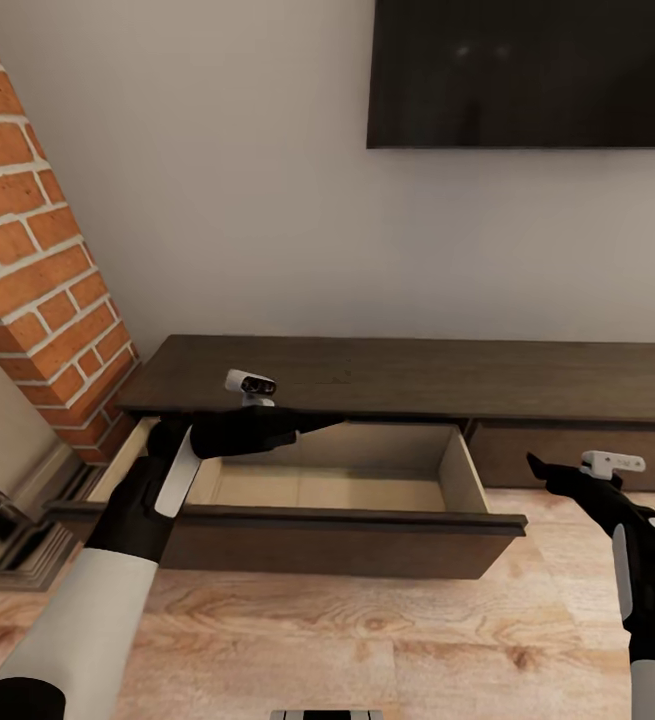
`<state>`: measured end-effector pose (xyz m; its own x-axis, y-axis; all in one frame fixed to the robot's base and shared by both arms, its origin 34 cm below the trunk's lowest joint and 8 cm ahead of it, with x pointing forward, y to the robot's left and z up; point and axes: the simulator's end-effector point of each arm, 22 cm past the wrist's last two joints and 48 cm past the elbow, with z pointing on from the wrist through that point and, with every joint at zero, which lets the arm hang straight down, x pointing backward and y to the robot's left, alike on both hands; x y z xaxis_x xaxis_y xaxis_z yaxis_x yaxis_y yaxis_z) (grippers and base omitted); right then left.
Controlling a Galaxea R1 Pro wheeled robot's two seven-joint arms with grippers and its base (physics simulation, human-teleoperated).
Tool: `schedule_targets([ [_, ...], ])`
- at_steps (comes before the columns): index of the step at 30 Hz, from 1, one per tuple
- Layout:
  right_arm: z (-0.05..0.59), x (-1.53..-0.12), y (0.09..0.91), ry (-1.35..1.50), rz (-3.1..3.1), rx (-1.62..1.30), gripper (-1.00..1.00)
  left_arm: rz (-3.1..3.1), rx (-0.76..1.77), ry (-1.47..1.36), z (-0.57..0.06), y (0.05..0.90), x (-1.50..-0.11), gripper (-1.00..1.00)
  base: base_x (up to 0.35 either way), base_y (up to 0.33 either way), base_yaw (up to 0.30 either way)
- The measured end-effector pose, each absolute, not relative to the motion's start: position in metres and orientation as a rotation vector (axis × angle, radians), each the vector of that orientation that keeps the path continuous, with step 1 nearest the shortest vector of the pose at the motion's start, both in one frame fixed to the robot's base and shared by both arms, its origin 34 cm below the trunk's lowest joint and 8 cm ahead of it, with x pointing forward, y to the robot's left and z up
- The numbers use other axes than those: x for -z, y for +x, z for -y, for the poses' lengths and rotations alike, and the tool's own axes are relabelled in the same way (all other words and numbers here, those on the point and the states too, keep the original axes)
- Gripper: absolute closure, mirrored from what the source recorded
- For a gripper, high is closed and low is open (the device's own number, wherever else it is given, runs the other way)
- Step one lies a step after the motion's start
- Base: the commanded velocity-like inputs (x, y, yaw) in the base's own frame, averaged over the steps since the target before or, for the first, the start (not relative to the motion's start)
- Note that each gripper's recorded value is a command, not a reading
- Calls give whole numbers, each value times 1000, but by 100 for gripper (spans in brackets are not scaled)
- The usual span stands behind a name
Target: Place each of the two pumpkins and all three candles from the living room inside a cabinet in the living room (use any cabinet), then make sure every cabinet is closed, and position the cauldron so it is next to a table in the living room.
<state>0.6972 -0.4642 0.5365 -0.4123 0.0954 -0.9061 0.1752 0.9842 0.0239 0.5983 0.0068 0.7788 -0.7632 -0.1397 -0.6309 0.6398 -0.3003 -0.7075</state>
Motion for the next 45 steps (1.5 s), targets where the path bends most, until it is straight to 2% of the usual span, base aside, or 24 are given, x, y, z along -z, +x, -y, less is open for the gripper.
schedule_targets([
  [6, 462, -548, 701, 194, -2001, 83, -100, -1454, 2097, 638, -7, 601, -793, -100, 0, 0, 134],
  [26, 461, -581, 708, 196, -1994, 79, -100, -1451, 2098, 639, -12, 607, -823, -100, 0, 0, 277],
  [43, 445, -571, 708, 209, -2008, 41, -100, -1452, 2095, 639, -12, 606, -824, -100, 2, -11, 281],
  [45, 427, -555, 711, 172, -2045, 14, -100, -1473, 2113, 590, -15, 614, -815, -100, 75, -120, 285],
])
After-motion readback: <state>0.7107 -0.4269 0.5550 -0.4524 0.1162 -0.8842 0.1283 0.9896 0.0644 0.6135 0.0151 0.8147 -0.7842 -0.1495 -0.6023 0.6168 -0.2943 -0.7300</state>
